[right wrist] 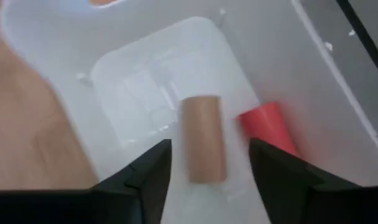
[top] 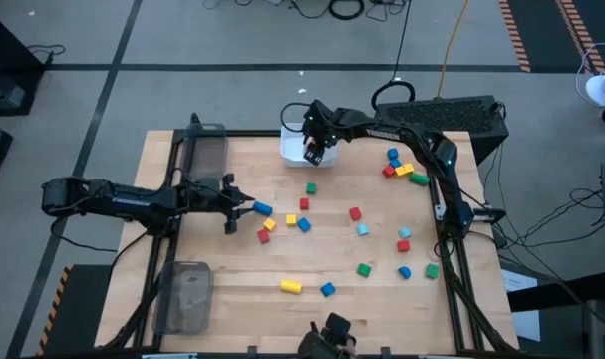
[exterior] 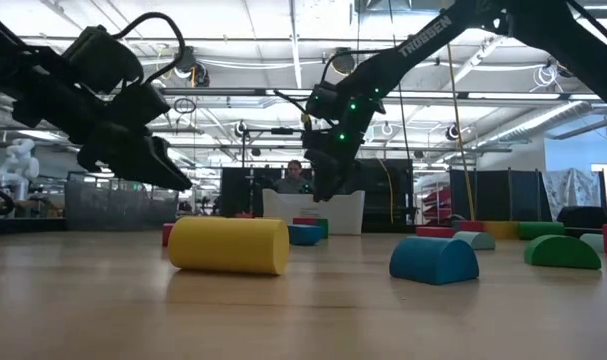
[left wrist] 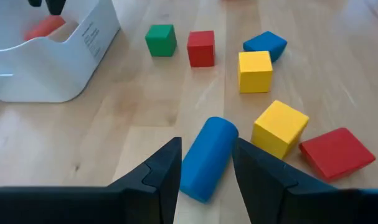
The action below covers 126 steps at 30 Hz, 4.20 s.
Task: Sort blocks by size
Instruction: Put the blue cylinder block into the white bin
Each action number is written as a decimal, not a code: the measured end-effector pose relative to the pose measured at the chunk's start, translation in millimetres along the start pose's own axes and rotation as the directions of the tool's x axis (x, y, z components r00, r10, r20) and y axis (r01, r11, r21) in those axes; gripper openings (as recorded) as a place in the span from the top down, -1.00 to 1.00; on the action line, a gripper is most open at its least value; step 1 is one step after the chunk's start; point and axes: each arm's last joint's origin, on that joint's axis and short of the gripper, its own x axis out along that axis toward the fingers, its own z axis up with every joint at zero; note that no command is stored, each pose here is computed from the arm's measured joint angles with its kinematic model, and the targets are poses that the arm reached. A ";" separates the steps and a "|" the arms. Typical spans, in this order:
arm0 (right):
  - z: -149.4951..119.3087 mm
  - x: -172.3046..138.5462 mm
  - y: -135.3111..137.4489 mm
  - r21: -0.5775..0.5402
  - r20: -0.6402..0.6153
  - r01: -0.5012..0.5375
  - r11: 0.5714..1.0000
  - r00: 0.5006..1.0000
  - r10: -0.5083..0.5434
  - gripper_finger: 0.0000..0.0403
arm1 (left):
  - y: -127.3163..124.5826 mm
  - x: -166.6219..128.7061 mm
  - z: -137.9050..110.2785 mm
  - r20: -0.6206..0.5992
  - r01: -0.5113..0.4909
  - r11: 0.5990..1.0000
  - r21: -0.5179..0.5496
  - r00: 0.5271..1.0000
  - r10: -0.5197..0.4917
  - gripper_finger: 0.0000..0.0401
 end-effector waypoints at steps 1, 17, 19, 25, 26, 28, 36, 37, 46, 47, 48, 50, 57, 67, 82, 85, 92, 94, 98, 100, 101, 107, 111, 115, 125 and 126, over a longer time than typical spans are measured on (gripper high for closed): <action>-0.1 -2.0 1.9 -0.008 -0.003 -0.003 1.000 1.000 0.003 -0.08 | -0.1 0.3 -0.3 -0.002 0.001 1.000 0.005 1.000 -0.001 0.27; 7.7 -30.6 48.3 -0.166 0.041 -0.054 0.985 0.997 0.061 -0.20 | 0.1 16.5 -9.5 -0.053 -0.006 0.999 0.039 0.999 0.008 0.05; 6.7 -31.0 53.1 -0.175 0.031 -0.060 0.983 0.997 0.067 -0.20 | 0.4 18.6 -10.9 -0.061 -0.023 0.999 0.033 0.998 0.025 -0.09; 4.4 -31.9 63.6 -0.196 0.010 -0.076 0.978 0.997 0.079 -0.20 | 0.9 31.2 -13.4 -0.128 -0.011 0.999 0.042 0.992 0.016 -0.28; 4.3 -32.1 65.2 -0.199 0.010 -0.077 0.977 0.997 0.081 -0.20 | 0.9 33.7 -13.9 -0.140 -0.008 0.999 0.044 0.990 0.014 -0.28; 4.0 -32.3 67.8 -0.204 0.006 -0.081 0.976 0.996 0.084 -0.20 | 1.2 39.1 -14.1 -0.161 -0.001 0.999 0.051 0.987 0.009 -0.28; -6.2 -34.0 79.5 -0.200 -0.093 -0.110 0.974 0.991 0.092 -0.20 | 2.5 52.9 -14.4 -0.202 -0.007 0.998 0.066 0.979 0.020 -0.23; -8.2 -34.4 81.5 -0.209 -0.113 -0.116 0.971 0.989 0.094 -0.20 | 2.6 53.6 -13.9 -0.202 -0.008 0.998 0.064 0.979 0.020 -0.20; -4.5 -37.6 93.5 -0.238 -0.065 -0.112 0.965 0.993 0.100 -0.20 | 6.1 56.3 -8.8 -0.216 -0.073 0.994 0.079 0.972 0.089 0.30; -3.5 -37.9 94.9 -0.241 -0.053 -0.112 0.964 0.993 0.102 -0.20 | 6.6 56.4 -8.3 -0.216 -0.084 0.993 0.080 0.971 0.100 0.31; -3.3 -38.1 95.6 -0.248 -0.051 -0.113 0.962 0.993 0.103 -0.20 | 7.0 56.1 -7.6 -0.214 -0.095 0.992 0.080 0.971 0.110 0.31; -3.8 -38.5 98.7 -0.263 -0.053 -0.119 0.957 0.993 0.109 -0.20 | 7.7 55.8 -6.2 -0.205 -0.119 0.991 0.060 0.970 0.129 0.31; -10.0 -40.3 119.4 -0.323 -0.045 -0.148 0.935 0.989 0.141 -0.20 | 9.2 51.7 1.3 -0.163 -0.155 0.988 -0.027 0.975 0.149 0.29; -25.3 -61.4 131.1 -0.392 0.227 -0.345 0.853 0.862 0.453 -0.20 | 7.2 45.3 18.3 -0.030 -0.115 0.990 -0.081 0.993 0.113 0.28; -28.0 -55.6 158.0 -0.449 0.365 -0.337 0.828 0.776 0.514 -0.20 | 1.1 43.1 43.3 0.228 -0.045 0.997 -0.061 0.972 0.057 0.27; -29.8 -52.0 161.6 -0.445 0.361 -0.338 0.829 0.779 0.512 -0.20 | 0.9 42.7 45.2 0.250 -0.033 0.998 -0.056 0.967 0.046 0.27; -27.6 -54.3 161.9 -0.430 0.390 -0.306 0.849 0.786 0.480 -0.20 | 1.1 42.0 47.4 0.273 -0.030 0.999 -0.038 0.961 0.040 0.27; -27.6 -54.3 161.9 -0.429 0.389 -0.307 0.850 0.786 0.480 -0.20 | 1.0 42.1 47.3 0.272 -0.029 0.999 -0.035 0.962 0.037 0.27; -28.2 -53.9 161.8 -0.428 0.383 -0.308 0.850 0.789 0.479 -0.15 | 1.0 42.1 47.3 0.273 -0.027 0.999 -0.034 0.961 0.036 0.26; -28.1 -54.0 161.8 -0.428 0.384 -0.308 0.850 0.789 0.479 -0.10 | 1.0 42.1 47.4 0.273 -0.027 0.999 -0.034 0.961 0.036 0.26; -28.1 -53.9 161.7 -0.427 0.384 -0.308 0.850 0.789 0.479 -0.07 | 1.0 42.1 47.4 0.273 -0.027 0.999 -0.034 0.961 0.036 0.26; -28.4 -53.7 161.6 -0.427 0.381 -0.309 0.850 0.791 0.479 0.10 | 1.0 42.1 47.4 0.274 -0.028 0.999 -0.034 0.961 0.036 0.26; -28.5 -53.7 161.6 -0.427 0.380 -0.309 0.850 0.792 0.479 0.27 | 1.1 41.9 48.2 0.282 -0.029 0.999 -0.035 0.959 0.038 0.26; -28.9 -53.6 161.7 -0.428 0.375 -0.313 0.848 0.792 0.481 0.42 | 1.1 41.7 48.4 0.286 -0.029 0.999 -0.032 0.958 0.037 0.26; -31.4 -50.6 153.0 -0.386 0.346 -0.288 0.876 0.835 0.427 0.40 | 0.8 41.8 48.1 0.280 -0.030 0.999 -0.036 0.959 0.039 0.09; -32.2 -50.1 150.8 -0.378 0.339 -0.279 0.883 0.846 0.412 0.40 | 0.7 42.0 47.4 0.274 -0.029 0.999 -0.036 0.961 0.037 0.05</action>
